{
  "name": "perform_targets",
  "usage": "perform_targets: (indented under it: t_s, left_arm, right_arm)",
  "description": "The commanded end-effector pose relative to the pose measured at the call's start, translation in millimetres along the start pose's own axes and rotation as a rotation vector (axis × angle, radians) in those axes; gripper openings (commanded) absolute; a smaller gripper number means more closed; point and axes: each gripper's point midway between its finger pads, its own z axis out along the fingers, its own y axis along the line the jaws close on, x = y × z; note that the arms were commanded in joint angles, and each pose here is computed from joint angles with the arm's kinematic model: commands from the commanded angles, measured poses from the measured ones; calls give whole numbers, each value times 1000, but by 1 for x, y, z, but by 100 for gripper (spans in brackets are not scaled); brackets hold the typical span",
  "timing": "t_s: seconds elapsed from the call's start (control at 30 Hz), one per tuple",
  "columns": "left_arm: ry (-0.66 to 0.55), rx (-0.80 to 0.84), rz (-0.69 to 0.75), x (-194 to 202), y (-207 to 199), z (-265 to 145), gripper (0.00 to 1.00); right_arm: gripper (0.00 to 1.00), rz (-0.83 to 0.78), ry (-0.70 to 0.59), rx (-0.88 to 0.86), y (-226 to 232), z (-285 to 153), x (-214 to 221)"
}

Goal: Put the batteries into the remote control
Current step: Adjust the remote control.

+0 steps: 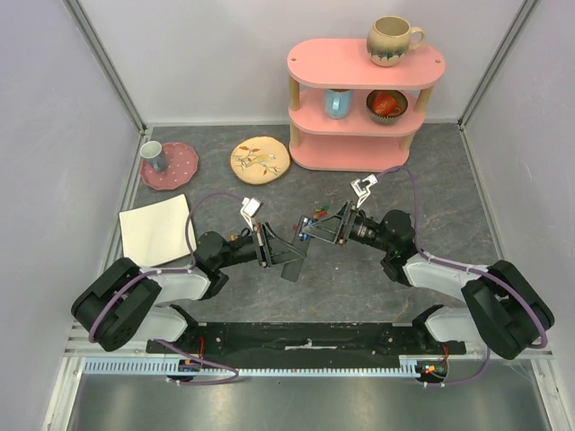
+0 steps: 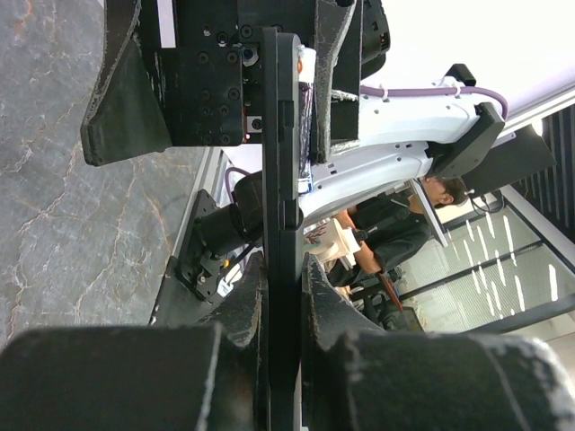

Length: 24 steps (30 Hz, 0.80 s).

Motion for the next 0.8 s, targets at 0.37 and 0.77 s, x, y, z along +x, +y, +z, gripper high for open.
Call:
perform_targets:
  t_s: [0.37, 0.77]
  left_arm:
    - [-47, 146, 205, -14, -43, 7, 2]
    - [-74, 158, 203, -20, -53, 8, 2]
  right_arm:
    - [59, -79, -31, -56, 26, 20, -11]
    - [0, -92, 14, -16, 17, 22, 1]
